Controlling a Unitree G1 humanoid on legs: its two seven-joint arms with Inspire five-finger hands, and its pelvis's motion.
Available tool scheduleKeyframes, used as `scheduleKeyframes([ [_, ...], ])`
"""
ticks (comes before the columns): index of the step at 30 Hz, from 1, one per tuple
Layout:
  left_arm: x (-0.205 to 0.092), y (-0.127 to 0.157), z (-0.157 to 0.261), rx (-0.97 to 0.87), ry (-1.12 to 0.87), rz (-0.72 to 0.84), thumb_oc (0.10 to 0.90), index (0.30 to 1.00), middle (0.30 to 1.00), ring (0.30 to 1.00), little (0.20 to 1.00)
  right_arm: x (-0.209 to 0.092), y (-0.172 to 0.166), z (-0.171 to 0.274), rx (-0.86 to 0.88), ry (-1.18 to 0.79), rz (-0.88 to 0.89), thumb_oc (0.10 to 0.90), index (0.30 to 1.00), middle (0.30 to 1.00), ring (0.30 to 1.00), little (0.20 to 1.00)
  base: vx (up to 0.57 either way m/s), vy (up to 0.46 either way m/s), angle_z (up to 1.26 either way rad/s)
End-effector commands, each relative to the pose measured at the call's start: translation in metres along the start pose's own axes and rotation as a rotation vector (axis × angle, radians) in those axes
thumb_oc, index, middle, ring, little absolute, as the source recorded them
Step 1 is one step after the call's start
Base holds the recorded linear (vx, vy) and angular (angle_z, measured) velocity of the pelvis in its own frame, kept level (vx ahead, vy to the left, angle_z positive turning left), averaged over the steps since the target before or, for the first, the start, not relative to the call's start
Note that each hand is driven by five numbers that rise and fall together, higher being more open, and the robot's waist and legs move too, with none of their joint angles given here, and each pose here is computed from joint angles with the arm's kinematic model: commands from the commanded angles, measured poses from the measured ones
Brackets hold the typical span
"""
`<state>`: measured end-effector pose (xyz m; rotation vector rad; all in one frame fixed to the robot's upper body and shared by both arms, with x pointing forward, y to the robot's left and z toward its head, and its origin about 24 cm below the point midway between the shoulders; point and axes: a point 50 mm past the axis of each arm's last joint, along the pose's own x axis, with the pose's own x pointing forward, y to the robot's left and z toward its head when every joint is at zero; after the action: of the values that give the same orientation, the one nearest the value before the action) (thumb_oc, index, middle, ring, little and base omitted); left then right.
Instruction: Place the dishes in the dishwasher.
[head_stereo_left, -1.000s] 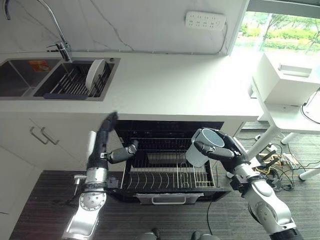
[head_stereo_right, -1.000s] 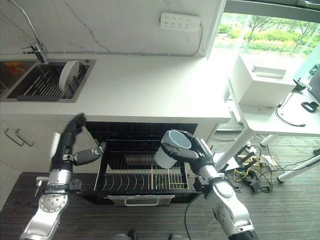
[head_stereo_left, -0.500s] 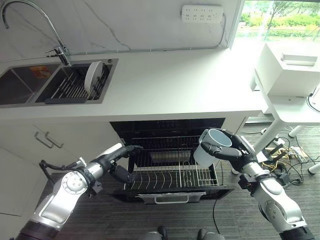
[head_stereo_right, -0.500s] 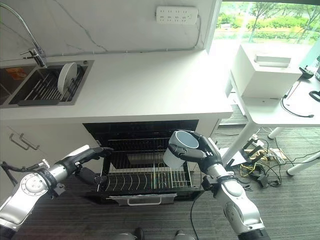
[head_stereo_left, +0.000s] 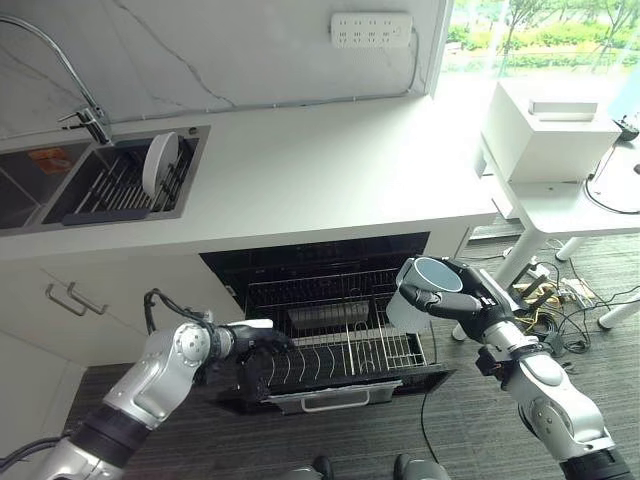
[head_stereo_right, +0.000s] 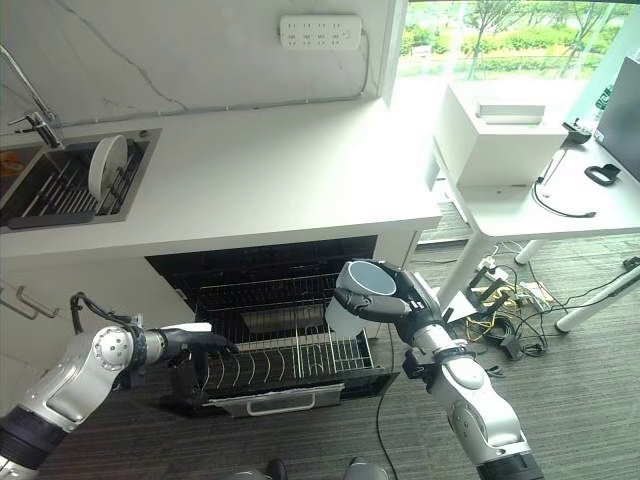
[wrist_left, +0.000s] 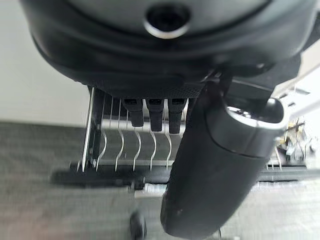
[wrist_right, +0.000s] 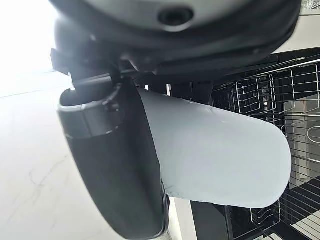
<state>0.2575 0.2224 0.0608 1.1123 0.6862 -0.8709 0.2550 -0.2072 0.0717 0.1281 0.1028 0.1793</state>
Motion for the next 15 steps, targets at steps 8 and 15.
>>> scheduleKeyframes([
  [8, -0.001, -0.003, 0.002, -0.035, 0.044, -0.163, 0.8, 0.9, 0.9, 0.9, 0.9, 0.014, 0.019, 0.062, 0.0, -0.293, 0.121, 0.4, 0.3, 0.3, 0.3, 0.3, 0.01, 0.006, -0.07],
  [15, 0.01, -0.017, 0.003, -0.07, 0.025, -0.282, 0.8, 0.9, 0.9, 0.9, 0.9, 0.016, 0.02, 0.061, -0.001, -0.286, 0.135, 0.4, 0.3, 0.3, 0.3, 0.3, 0.0, 0.0, 0.0],
])
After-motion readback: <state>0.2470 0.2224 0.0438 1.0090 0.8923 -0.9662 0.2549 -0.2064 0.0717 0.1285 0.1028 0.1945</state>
